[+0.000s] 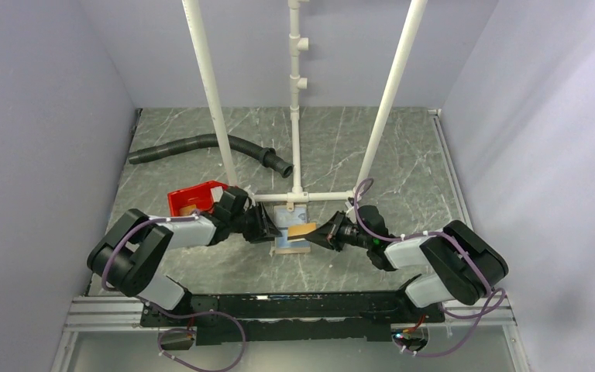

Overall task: Put the credit cards into the card holder
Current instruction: Insert the credit card into the card holder.

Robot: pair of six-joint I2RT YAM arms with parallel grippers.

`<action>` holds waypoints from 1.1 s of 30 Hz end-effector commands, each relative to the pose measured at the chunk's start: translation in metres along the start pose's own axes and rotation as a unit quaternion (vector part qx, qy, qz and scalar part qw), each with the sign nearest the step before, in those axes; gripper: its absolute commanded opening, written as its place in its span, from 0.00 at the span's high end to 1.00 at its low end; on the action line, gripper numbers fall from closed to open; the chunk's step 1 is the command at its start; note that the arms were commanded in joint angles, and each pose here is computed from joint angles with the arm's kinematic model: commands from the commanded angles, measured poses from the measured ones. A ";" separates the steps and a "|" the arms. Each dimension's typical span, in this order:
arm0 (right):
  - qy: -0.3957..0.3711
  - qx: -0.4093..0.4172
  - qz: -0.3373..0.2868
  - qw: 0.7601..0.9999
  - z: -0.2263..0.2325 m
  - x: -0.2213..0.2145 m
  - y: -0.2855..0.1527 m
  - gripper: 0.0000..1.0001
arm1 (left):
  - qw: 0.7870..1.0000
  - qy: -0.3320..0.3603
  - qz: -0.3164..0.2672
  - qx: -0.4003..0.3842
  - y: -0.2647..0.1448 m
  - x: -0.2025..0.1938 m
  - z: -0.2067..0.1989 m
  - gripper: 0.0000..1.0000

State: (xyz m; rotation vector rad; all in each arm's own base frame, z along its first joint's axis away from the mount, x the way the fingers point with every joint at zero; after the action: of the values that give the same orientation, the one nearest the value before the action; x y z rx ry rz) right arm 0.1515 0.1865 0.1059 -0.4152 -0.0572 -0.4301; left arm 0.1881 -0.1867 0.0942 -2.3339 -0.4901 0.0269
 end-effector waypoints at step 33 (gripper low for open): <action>-0.004 0.012 -0.018 1.000 0.000 0.002 0.002 1.00 | 0.998 -0.027 0.040 0.038 0.007 -0.027 0.018 0.73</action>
State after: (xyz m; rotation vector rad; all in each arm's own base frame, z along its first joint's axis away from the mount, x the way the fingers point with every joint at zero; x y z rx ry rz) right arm 0.1485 0.1834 0.0970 -0.4311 -0.0309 -0.4502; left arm 0.1678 -0.1964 0.0857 -2.3917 -0.4300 0.1311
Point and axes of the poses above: each gripper's point midway between its finger pads, its own y axis out along the fingers, its own z axis along the line the jaws close on, x = y × z, the point moved 10 cm from there along -y, back along the fingers, and after that the axes turned 8 degrees about -y, right-handed, at the moved point
